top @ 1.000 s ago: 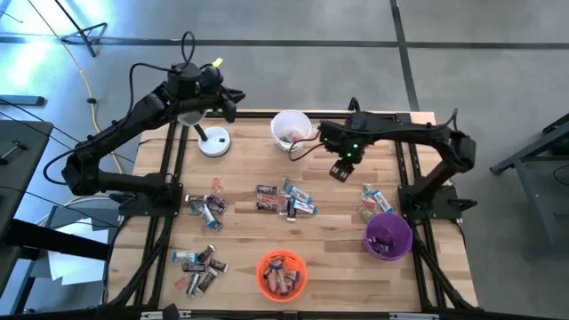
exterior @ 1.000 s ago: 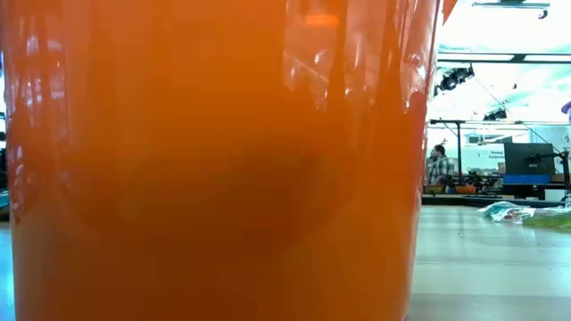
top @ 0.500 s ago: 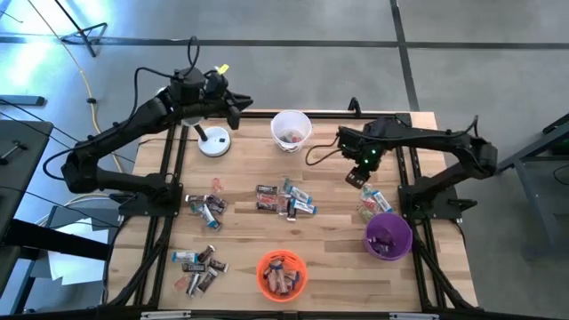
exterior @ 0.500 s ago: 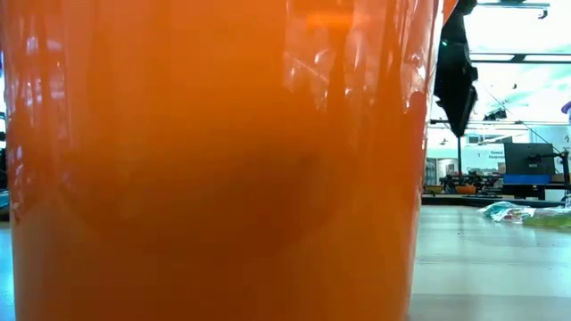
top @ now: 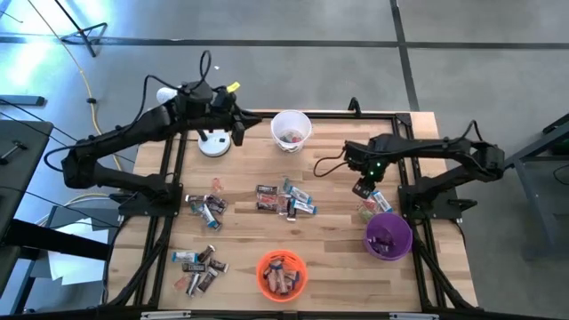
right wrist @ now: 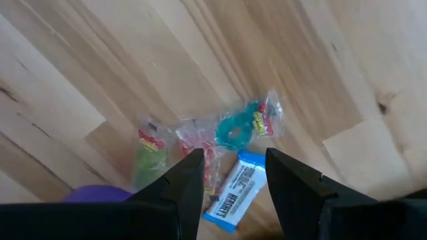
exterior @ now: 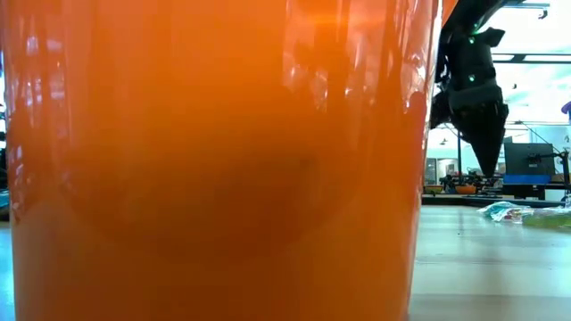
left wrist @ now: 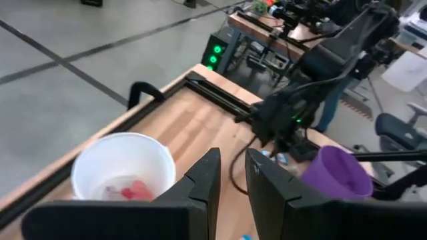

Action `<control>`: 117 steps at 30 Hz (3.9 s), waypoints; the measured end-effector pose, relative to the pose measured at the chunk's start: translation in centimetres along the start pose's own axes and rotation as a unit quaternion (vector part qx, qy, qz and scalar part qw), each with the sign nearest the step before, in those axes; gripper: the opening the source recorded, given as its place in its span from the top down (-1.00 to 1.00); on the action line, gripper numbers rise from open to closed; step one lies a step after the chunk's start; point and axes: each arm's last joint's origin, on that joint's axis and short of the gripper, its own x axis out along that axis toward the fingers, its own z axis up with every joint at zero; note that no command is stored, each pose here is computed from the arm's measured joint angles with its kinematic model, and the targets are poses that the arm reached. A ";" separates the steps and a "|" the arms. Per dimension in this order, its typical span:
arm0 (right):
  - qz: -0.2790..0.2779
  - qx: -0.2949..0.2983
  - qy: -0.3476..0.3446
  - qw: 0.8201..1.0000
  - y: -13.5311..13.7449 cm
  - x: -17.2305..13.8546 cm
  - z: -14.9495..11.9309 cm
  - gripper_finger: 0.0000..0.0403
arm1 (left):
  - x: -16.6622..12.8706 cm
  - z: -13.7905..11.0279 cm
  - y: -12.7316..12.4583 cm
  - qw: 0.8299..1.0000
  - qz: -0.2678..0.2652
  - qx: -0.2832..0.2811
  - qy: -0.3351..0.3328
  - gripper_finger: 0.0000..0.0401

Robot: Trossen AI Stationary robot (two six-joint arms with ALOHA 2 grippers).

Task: Organize candy in baskets
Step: Put the blue gummy into the white bucket

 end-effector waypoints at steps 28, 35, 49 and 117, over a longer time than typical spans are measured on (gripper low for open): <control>-0.044 0.254 -0.063 0.964 0.1 3.6 -0.7 0.24 | 0.9 -1.3 -2.5 0.998 -0.041 -0.015 0.035 0.72; -0.051 0.291 -0.069 0.953 1.8 3.9 -1.5 0.24 | 0.9 -1.3 -2.5 0.998 -0.044 -0.002 0.035 0.72; -0.100 0.367 -0.097 0.920 2.5 4.3 -2.1 0.24 | 0.5 -1.2 -2.6 0.998 -0.047 0.017 0.028 0.72; 0.072 0.107 -0.477 0.869 -1.5 -8.6 14.2 1.00 | -0.4 -0.3 -2.3 0.999 0.019 0.006 -0.032 0.72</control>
